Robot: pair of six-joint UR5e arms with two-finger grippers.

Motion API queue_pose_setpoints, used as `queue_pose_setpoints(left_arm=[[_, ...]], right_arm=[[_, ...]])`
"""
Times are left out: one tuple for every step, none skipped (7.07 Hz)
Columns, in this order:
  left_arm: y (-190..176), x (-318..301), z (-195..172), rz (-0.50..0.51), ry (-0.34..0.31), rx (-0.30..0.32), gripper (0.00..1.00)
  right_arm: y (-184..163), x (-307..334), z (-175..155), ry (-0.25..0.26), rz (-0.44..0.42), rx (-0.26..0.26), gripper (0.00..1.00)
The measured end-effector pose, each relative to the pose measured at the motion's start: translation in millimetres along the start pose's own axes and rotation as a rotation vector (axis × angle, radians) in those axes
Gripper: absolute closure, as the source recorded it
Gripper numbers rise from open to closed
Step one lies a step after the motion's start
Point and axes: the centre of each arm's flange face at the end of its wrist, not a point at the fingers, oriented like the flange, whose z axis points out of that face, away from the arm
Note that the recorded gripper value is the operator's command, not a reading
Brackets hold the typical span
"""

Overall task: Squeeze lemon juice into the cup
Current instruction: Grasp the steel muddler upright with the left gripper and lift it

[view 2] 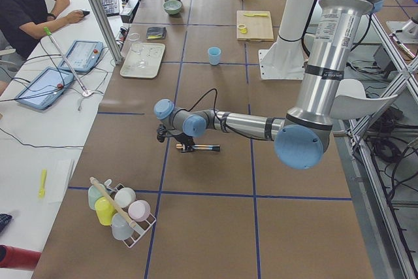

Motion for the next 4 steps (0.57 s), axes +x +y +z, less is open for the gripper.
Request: queue_pose_setpoints(left_arm=[[2,6,-8,0.016,-0.003,0.02,1.0],[11,20,-27,0.047,0.002,0.057,1.0],[24,36,-52,0.09,-0.013,0.123,1.0],[35,56,-85,0.135,-0.062,0.229,1.0]], right_arm=[[0,0,0,0.0,0.0,0.001,0.0],[0,-1,-1,0.0,0.0,0.001,0.0],[-1,-1,-1,-0.001,0.0,0.0,0.0],[-1,-1,-1,-0.002,0.002,-0.002,0.0]])
